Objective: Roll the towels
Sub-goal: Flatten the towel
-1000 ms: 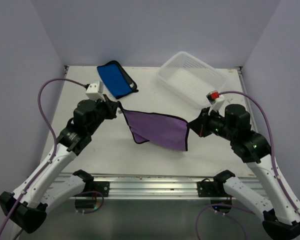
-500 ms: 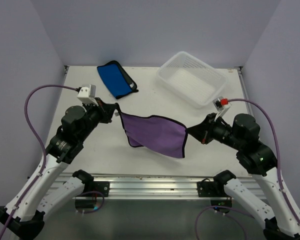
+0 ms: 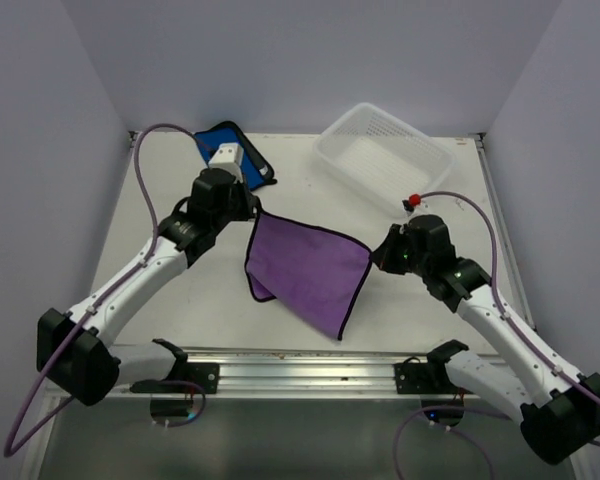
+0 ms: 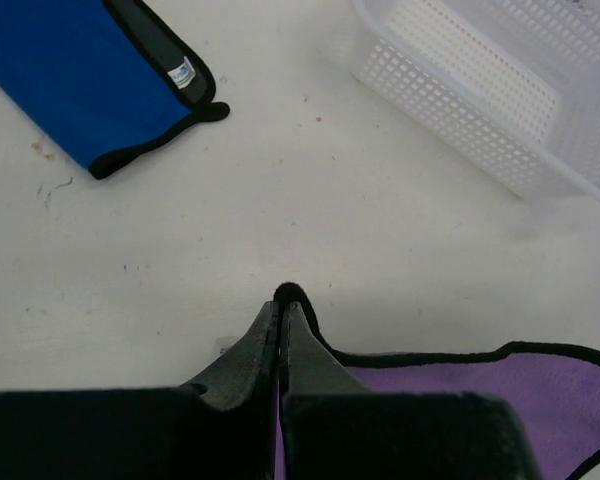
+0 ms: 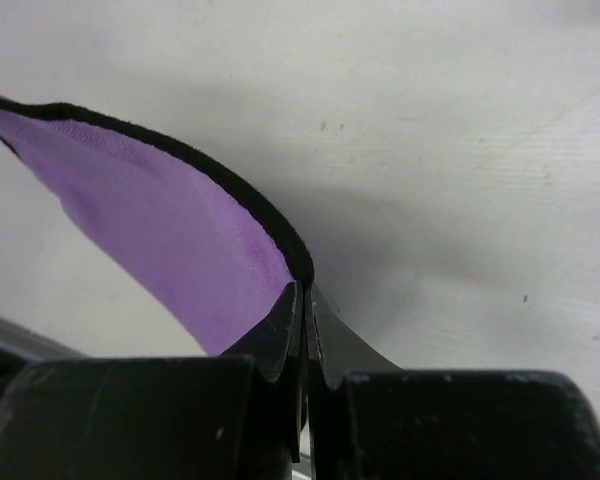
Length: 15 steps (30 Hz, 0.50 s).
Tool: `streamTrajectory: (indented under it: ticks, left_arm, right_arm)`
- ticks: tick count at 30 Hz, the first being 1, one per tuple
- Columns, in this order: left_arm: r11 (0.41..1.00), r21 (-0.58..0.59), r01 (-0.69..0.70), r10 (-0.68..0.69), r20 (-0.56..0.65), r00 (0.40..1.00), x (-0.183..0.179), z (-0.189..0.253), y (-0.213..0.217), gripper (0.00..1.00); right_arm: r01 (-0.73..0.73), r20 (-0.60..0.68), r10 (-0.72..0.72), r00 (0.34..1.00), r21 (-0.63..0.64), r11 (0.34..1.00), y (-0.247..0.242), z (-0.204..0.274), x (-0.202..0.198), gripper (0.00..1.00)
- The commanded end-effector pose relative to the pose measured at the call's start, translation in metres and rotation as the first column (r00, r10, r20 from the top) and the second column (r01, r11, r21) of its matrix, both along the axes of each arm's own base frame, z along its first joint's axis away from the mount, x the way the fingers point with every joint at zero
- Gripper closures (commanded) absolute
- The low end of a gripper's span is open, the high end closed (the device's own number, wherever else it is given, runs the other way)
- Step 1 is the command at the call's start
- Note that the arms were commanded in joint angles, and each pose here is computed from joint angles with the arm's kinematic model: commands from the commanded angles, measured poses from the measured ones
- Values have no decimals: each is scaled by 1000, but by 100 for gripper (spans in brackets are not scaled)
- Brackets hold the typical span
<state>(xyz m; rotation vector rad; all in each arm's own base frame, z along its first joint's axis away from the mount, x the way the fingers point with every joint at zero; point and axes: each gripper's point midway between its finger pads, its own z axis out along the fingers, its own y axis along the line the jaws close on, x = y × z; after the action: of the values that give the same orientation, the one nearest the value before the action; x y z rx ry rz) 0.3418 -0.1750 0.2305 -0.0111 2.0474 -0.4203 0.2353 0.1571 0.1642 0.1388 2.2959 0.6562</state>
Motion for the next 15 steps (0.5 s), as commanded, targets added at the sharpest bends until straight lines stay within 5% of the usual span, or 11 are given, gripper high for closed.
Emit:
streamTrajectory:
  ticks: [1, 15]
  left_arm:
    - [1000, -18, -15, 18, 143, 990, 41, 39, -14, 100]
    - [999, 23, -39, 36, 107, 994, 101, 6, -34, 100]
  right_arm:
    - [147, 214, -125, 969, -88, 985, -20, 39, 52, 100]
    - [97, 286, -51, 957, -148, 984, -10, 67, 120, 100]
